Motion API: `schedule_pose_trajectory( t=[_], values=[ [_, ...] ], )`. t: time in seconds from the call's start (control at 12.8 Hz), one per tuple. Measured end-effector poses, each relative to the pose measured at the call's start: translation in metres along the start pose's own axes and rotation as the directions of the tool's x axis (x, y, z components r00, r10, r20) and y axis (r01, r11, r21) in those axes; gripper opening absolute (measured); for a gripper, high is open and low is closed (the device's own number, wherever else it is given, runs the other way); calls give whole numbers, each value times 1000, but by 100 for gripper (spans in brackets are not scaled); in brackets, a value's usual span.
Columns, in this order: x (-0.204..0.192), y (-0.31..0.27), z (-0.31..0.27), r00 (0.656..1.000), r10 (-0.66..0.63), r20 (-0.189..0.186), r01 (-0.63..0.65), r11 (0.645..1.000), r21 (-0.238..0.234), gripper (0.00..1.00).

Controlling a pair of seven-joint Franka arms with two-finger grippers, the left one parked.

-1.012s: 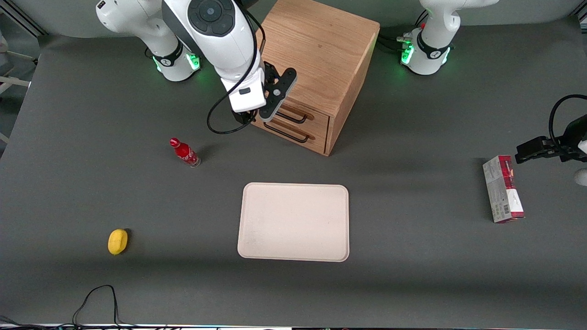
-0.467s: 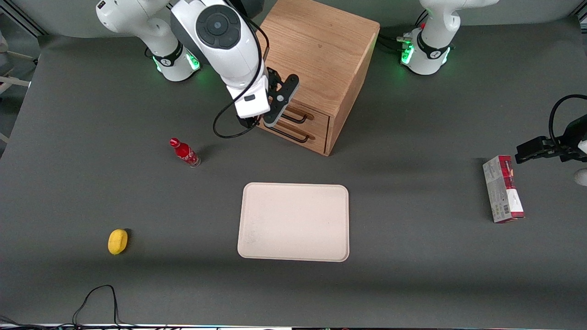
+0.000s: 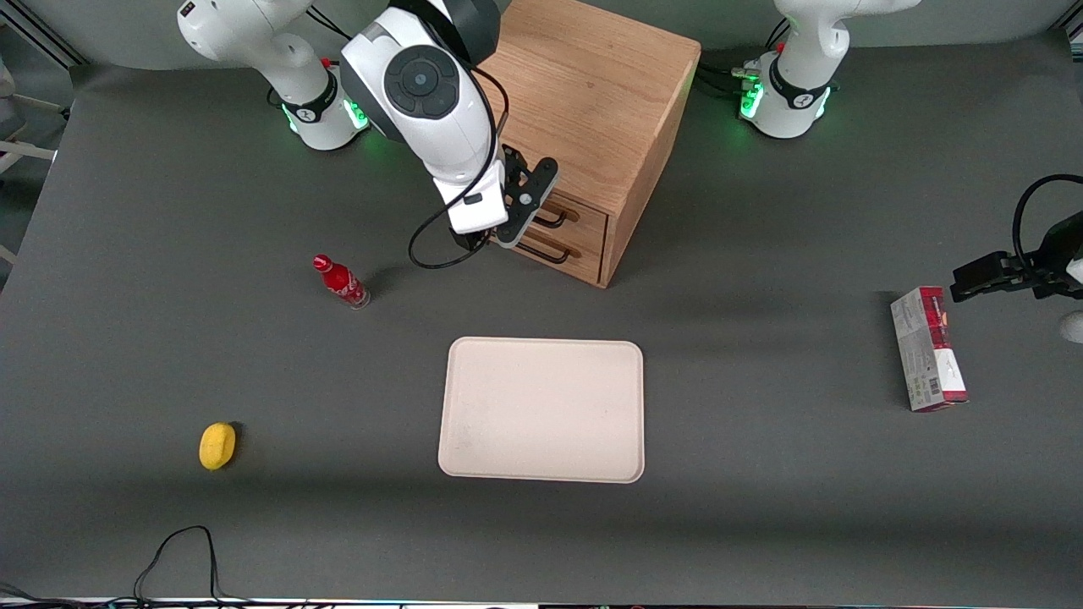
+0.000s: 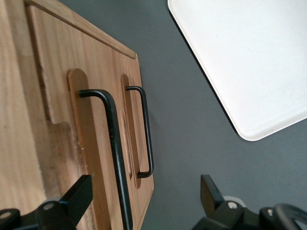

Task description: Open upper drawer

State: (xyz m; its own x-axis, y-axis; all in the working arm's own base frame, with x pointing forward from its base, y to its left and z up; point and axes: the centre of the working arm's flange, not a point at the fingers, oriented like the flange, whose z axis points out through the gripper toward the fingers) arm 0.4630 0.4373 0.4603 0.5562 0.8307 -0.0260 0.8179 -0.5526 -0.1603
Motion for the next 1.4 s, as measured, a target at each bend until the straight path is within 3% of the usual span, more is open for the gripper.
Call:
schedule_pose_trajectory(
  t=[1.4],
  values=[
    [-5, 6, 49, 1000, 12, -12, -12, 1000, -12, 100]
  ],
)
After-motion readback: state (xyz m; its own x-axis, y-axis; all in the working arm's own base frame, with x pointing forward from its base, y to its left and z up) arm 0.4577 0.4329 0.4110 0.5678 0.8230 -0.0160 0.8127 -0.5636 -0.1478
